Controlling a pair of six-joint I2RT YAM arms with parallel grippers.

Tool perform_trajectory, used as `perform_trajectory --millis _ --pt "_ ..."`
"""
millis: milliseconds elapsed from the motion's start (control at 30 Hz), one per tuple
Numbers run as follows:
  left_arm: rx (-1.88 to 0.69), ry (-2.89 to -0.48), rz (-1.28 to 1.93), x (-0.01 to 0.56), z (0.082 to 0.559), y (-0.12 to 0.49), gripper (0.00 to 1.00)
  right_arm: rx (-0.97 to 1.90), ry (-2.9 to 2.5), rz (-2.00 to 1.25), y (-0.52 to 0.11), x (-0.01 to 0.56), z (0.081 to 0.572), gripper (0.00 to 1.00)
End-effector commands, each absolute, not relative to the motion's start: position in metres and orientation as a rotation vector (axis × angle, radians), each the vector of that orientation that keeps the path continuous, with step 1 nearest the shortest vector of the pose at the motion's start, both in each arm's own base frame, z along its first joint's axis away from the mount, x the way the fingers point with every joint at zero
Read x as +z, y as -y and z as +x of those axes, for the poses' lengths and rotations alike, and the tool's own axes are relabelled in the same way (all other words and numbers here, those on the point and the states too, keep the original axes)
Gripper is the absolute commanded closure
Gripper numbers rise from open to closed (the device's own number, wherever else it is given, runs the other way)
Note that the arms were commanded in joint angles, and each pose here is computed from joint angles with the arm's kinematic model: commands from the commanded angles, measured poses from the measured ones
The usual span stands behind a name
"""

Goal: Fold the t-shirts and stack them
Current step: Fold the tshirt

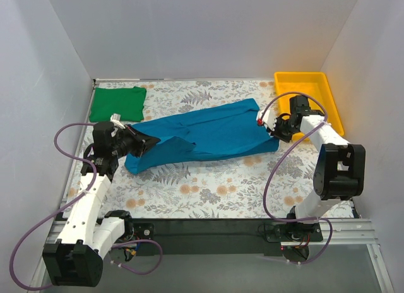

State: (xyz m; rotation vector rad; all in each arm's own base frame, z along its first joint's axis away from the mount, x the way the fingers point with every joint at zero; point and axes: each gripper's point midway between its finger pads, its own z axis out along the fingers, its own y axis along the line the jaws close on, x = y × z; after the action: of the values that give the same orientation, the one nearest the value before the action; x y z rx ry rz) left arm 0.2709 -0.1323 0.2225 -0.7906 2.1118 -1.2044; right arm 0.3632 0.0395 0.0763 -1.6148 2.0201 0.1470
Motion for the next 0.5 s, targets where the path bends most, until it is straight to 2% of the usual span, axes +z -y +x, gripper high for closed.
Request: perform_trajectory --millis 0,467 --pt "-1.202 -2.102 -0.747 0.233 0.272 0.13 1.0 0.157 -2.0 -1.585 -0.043 0.089 0.375 0.99" --pt "-1.189 -2.117 -0.756 0.224 0.272 0.126 1.0 0.217 -2.013 -1.576 -0.049 0.09 0.393 0.99"
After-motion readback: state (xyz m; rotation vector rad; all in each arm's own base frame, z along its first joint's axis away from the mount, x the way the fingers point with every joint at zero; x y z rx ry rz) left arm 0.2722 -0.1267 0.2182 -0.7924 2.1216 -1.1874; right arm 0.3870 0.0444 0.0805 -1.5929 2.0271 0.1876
